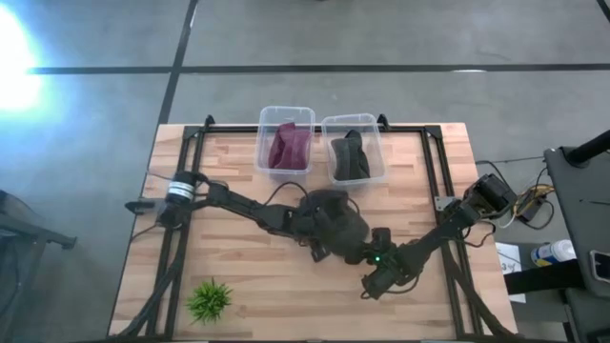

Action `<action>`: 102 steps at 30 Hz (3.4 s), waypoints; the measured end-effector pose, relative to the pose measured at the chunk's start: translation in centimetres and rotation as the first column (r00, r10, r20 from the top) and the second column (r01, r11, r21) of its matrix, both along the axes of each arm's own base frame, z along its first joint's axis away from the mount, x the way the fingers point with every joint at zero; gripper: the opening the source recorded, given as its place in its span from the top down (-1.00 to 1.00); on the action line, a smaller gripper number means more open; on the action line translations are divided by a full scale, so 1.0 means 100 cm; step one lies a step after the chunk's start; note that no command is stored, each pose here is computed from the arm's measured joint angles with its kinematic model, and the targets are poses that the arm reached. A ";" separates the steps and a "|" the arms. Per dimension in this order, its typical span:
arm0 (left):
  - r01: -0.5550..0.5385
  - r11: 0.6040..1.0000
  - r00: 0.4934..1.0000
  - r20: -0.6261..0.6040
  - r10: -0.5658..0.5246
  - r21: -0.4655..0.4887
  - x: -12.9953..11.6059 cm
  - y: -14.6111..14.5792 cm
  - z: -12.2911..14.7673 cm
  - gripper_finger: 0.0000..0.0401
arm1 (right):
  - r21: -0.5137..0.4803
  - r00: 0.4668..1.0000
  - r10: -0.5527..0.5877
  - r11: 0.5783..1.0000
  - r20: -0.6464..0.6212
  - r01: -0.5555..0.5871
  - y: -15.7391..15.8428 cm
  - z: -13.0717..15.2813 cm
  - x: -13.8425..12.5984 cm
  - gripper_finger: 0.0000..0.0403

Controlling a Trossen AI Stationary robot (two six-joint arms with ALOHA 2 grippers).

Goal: Pick & Place hat
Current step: Put the black cap into the right transparent bin

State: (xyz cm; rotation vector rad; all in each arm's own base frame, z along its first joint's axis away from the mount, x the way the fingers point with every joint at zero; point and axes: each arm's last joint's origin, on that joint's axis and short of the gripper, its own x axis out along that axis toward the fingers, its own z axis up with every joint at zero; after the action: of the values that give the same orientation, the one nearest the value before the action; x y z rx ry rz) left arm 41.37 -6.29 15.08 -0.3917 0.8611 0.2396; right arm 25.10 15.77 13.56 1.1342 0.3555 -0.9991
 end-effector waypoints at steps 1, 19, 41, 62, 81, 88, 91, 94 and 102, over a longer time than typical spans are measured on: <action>-0.002 0.999 1.000 0.003 0.002 -0.040 0.002 -0.002 -0.002 0.11 | -0.002 1.000 0.003 1.000 -0.001 -0.003 0.000 0.000 0.000 -0.11; 0.082 0.991 0.991 0.116 -0.070 -0.108 0.024 -0.029 0.051 0.11 | -0.021 0.988 0.157 0.987 -0.016 -0.157 0.008 0.002 0.001 0.38; -0.320 0.937 0.793 0.581 0.185 0.138 -0.116 -0.035 0.279 0.11 | -0.658 0.933 0.359 0.694 -0.037 -0.293 -0.041 0.195 -0.025 0.92; -0.446 0.895 0.799 0.465 0.382 0.029 -0.149 -0.035 0.267 0.11 | -0.115 0.637 0.361 0.807 -0.681 -0.580 -0.243 0.188 0.018 0.92; -0.473 0.881 0.772 0.476 0.421 -0.014 -0.149 -0.034 0.268 0.11 | 0.334 0.022 0.444 0.703 -0.896 -0.628 -0.265 0.153 0.075 0.79; -0.473 0.881 0.774 0.473 0.421 -0.010 -0.149 -0.034 0.267 0.11 | 0.497 0.009 0.655 0.583 -0.755 -0.643 -0.265 0.141 0.073 0.79; -0.472 0.882 0.776 0.471 0.419 -0.005 -0.149 -0.034 0.267 0.11 | 0.577 0.080 0.800 0.494 -0.595 -0.650 -0.265 0.140 0.067 0.79; -0.471 0.882 0.779 0.468 0.417 0.000 -0.149 -0.034 0.267 0.11 | 0.562 0.127 0.799 0.516 -0.588 -0.647 -0.266 0.145 0.064 0.78; -0.457 0.889 0.799 0.447 0.402 0.017 -0.148 -0.036 0.258 0.11 | 0.404 0.227 0.679 0.636 -0.698 -0.658 -0.263 0.183 0.041 0.52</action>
State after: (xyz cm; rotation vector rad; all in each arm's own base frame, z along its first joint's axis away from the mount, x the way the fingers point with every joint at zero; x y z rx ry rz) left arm 26.57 -9.89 40.89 -0.5001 0.3009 0.6042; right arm 29.22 -10.48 31.89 0.3087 1.5126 -0.6264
